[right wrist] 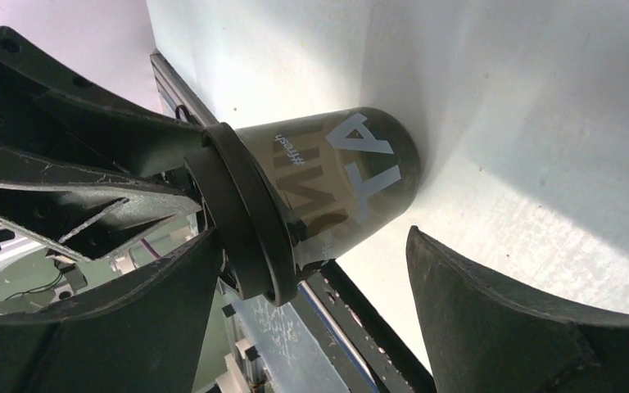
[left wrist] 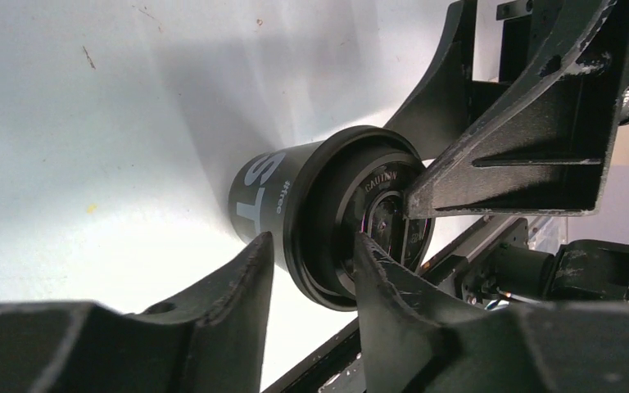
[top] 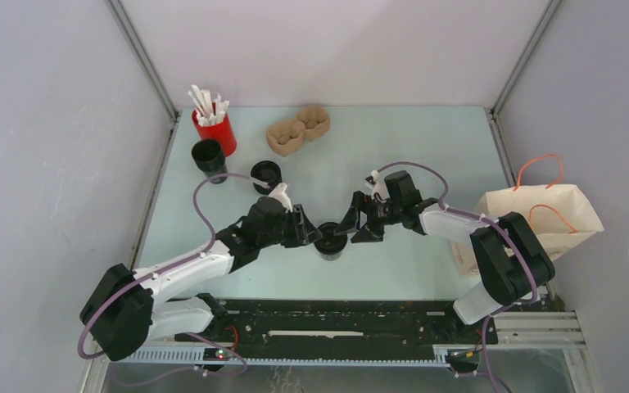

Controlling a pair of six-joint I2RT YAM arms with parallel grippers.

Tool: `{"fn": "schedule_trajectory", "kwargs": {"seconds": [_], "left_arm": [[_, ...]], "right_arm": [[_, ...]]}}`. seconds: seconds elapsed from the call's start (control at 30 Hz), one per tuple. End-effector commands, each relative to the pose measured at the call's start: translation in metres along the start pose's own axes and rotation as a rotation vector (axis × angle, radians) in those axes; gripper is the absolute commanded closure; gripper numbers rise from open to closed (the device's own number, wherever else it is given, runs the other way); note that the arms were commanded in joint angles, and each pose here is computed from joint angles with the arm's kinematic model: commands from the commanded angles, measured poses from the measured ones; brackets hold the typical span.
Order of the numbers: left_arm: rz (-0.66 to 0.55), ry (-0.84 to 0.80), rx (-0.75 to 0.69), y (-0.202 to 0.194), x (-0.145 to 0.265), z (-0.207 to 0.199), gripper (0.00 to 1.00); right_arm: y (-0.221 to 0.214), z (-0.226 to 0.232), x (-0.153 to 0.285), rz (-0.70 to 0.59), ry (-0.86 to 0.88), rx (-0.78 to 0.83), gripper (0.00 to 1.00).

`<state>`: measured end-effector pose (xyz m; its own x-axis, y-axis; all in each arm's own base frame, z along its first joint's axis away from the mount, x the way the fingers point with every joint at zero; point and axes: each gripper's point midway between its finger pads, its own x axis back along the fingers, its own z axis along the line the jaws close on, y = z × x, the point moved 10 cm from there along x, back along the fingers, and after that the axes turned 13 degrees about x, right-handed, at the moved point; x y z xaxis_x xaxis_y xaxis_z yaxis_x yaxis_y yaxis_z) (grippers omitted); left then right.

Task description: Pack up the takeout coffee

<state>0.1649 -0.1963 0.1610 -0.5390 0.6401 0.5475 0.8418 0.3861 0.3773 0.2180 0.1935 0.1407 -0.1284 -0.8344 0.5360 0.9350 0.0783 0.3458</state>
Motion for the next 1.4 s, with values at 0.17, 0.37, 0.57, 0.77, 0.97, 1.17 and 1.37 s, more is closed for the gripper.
{"fn": "schedule_trajectory", "kwargs": {"seconds": [0.17,0.37,0.57,0.77,0.97,1.17,1.37], "left_arm": [[0.025,0.049,-0.096,0.013,0.009,-0.02,0.31],[-0.028,0.009,-0.102,0.02,0.032,-0.032,0.09],[-0.04,-0.016,-0.022,0.009,0.049,-0.015,0.09],[0.002,-0.114,0.119,-0.001,0.042,0.006,0.41],[0.035,-0.157,0.166,0.0,0.024,0.012,0.48],[0.03,-0.156,0.187,0.0,0.017,0.017,0.54],[0.033,-0.11,0.166,0.001,0.013,0.021,0.59]], "right_arm": [[0.008,0.015,0.011,-0.032,0.033,0.061,0.11],[0.014,0.022,0.016,-0.043,0.03,0.08,0.09],[0.016,0.025,0.017,-0.034,0.035,0.082,0.09],[0.013,0.025,0.03,-0.038,0.033,0.081,0.17],[0.013,0.016,0.034,-0.037,0.056,0.059,0.35],[0.012,0.009,0.028,-0.028,0.081,0.035,0.49],[0.007,-0.001,0.02,-0.01,0.081,0.012,0.55]]}}
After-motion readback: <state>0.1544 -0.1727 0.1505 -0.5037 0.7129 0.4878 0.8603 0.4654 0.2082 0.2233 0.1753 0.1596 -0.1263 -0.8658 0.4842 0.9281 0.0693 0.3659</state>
